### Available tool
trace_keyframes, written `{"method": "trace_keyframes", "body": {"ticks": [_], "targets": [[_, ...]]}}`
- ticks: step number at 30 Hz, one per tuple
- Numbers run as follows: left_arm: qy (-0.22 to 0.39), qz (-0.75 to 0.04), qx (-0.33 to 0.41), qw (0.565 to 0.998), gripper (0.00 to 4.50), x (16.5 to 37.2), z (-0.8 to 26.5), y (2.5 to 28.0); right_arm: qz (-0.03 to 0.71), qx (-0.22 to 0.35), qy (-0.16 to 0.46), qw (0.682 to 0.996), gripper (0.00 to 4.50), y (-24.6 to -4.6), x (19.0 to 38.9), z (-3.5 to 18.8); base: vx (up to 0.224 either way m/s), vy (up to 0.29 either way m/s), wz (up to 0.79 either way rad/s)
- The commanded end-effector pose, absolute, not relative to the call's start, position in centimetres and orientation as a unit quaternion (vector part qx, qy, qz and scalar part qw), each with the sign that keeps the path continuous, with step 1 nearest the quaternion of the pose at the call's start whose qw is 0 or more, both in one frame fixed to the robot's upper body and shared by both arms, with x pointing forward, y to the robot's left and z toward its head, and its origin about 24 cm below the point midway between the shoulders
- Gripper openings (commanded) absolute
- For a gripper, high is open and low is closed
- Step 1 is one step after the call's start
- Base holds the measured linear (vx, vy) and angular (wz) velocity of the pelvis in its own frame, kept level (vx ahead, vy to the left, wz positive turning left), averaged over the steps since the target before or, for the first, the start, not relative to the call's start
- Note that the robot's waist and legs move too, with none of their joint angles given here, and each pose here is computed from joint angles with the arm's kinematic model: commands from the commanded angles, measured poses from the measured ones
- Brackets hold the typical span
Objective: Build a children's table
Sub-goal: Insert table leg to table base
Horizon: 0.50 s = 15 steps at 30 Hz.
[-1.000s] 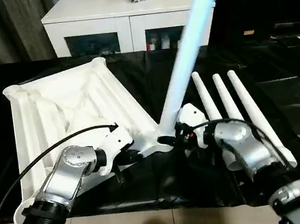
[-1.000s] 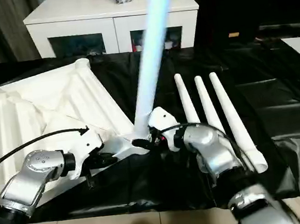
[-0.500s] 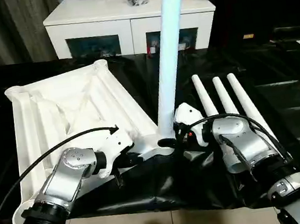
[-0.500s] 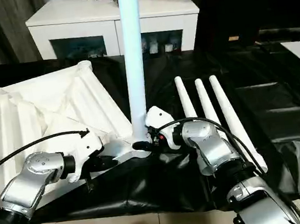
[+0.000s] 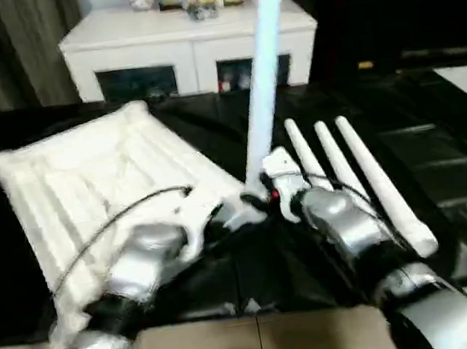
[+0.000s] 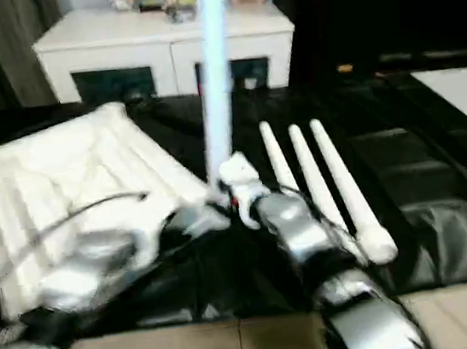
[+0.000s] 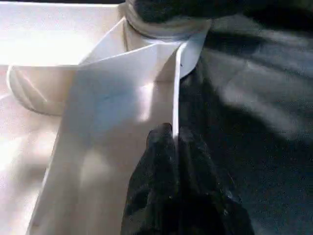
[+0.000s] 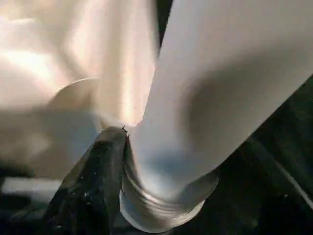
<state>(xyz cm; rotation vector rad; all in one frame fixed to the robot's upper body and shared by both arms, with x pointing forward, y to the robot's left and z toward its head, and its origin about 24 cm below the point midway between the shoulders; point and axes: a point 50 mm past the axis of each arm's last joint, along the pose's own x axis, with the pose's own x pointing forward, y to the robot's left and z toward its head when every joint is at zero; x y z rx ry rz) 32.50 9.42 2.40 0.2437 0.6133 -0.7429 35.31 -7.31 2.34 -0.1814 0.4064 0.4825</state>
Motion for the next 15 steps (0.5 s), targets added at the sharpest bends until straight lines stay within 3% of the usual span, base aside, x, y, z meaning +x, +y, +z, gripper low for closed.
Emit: {"method": "trace_keyframes", "body": {"ticks": [1, 6, 15], "targets": [[0.28, -0.318, 0.114, 0.899, 0.0, 33.4, 3.3, 7.6, 0.177, -0.063, 0.348, 0.918, 2.48, -7.6, 31.9, -3.5, -0.111, 0.012, 0.13], [0.278, -0.311, 0.11, 0.902, 0.0, 33.6, 3.8, 6.6, 0.138, -0.08, 0.345, 0.925, 2.48, -7.3, 32.2, -3.3, -0.026, -0.05, -0.03], [0.293, -0.282, 0.121, 0.905, 0.0, 33.7, 3.3, 8.4, 0.132, -0.067, 0.339, 0.929, 2.48, -6.5, 32.6, -2.7, 0.003, 0.006, -0.02]]}}
